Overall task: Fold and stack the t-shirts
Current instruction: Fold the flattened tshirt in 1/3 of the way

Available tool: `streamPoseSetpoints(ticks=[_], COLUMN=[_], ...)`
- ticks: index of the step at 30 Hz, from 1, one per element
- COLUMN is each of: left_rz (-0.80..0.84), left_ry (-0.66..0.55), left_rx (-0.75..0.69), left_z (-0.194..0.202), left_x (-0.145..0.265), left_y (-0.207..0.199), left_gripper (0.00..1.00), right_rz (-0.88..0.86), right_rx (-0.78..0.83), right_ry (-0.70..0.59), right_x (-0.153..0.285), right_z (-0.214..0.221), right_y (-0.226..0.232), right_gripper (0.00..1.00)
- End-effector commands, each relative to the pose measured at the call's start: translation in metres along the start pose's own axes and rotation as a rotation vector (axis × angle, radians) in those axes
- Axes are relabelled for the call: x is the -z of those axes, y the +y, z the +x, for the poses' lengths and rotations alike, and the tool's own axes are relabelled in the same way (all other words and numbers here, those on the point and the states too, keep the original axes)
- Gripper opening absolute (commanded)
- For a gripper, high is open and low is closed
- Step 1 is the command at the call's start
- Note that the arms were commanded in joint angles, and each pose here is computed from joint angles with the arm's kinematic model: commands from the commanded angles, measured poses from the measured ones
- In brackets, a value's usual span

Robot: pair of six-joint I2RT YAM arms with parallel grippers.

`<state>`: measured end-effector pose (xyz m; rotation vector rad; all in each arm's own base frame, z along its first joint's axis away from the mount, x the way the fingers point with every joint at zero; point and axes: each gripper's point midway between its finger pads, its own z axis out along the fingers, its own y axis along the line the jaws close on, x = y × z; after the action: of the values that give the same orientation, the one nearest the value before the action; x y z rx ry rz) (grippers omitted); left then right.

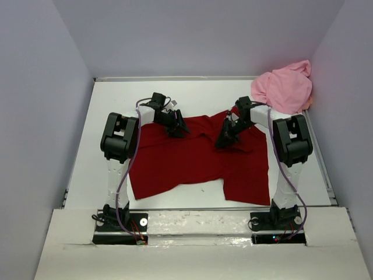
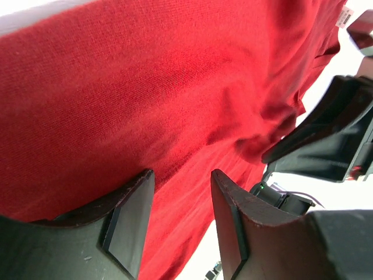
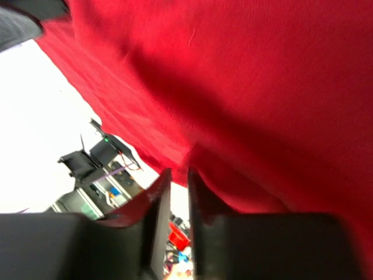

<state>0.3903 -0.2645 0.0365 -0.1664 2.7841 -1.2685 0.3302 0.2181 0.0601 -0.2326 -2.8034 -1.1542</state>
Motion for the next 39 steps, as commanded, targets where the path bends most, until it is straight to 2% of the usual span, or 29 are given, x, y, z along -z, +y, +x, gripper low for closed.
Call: streamPoseSetpoints(ticks=[1,2,5,12,19,24,30,34,39], left_rz=[-0.038,-0.04,-0.041,-0.043,-0.048,-0.064,-0.072,-0.07,-0.069], left_ry=[0.024,0.026,0.028,0.029,0.03,0.028,0.027,0.021,0.014], left_rx=[0.011,0.013,0.016,0.016,0.01,0.0,-0.006,0.001,0.005], left_z=[0.004,0.004,0.006,0.007,0.006,0.008,0.013,0.014,0.014], left_x=[-0.007,-0.007,-0.007,-0.007,-0.004,0.0,0.006,0.009,0.013], left_y=[0.01,0.011,0.012,0.012,0.01,0.01,0.011,0.012,0.013], left_gripper=[0.57,0.57,0.57,0.57,0.57,0.57,0.57,0.57,0.57], right_rz=[0.002,0.011,0.022,0.019,0.054,0.055,0.03,0.061,0.056], right_rx=[0.042,0.043,0.059,0.111,0.204,0.222,0.151,0.173,0.199], right_ry=[0.028,0.026,0.007,-0.028,-0.114,-0.158,-0.253,-0.316,-0.356], right_x=[0.006,0.005,0.01,0.02,0.033,0.032,0.054,0.064,0.069], right_z=[0.02,0.02,0.02,0.017,-0.003,-0.035,-0.094,-0.124,-0.149], right_y=[0.012,0.01,0.012,0.021,0.031,0.037,0.014,0.008,0.012], right_gripper=[0.32,0.42,0.55,0.56,0.53,0.53,0.52,0.45,0.45])
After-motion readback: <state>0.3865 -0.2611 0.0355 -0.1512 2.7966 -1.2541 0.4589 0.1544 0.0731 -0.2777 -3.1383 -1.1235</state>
